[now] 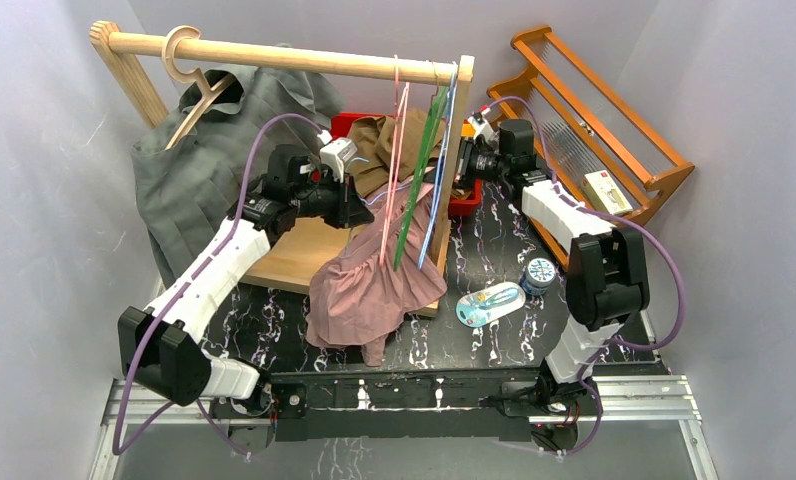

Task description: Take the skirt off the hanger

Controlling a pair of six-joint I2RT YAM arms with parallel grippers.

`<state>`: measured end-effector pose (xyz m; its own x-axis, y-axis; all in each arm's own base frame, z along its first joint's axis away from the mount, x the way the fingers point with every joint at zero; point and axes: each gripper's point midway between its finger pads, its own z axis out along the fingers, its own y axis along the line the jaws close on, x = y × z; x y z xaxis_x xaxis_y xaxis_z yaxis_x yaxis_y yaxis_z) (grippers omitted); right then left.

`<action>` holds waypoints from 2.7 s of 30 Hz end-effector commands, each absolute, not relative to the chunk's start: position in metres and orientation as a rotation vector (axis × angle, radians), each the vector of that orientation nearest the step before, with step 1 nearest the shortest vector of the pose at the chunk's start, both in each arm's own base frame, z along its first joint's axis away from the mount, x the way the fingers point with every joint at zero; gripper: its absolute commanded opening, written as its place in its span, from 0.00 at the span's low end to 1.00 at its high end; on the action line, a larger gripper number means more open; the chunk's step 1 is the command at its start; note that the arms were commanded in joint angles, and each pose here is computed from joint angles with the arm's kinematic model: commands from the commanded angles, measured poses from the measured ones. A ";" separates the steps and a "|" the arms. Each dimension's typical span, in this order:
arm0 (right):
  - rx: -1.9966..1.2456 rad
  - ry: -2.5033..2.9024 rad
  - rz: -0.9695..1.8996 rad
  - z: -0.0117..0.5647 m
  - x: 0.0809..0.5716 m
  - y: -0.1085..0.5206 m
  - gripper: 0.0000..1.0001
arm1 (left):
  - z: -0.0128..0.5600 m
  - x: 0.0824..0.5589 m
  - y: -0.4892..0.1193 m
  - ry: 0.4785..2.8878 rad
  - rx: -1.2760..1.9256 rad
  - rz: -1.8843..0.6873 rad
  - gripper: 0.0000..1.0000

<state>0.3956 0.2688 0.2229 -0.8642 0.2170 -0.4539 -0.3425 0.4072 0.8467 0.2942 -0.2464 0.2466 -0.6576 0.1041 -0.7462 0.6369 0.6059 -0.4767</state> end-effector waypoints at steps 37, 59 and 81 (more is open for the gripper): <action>0.225 2.093 1.192 0.204 0.454 0.146 0.00 | 0.306 0.296 -0.176 1.878 0.420 -0.544 0.00; -0.273 2.056 1.350 0.277 0.401 0.265 0.03 | 0.300 0.314 -0.188 1.871 0.469 -0.548 0.00; -0.378 2.021 1.312 0.283 0.400 0.290 0.98 | 0.310 0.315 -0.217 1.810 0.534 -0.710 0.00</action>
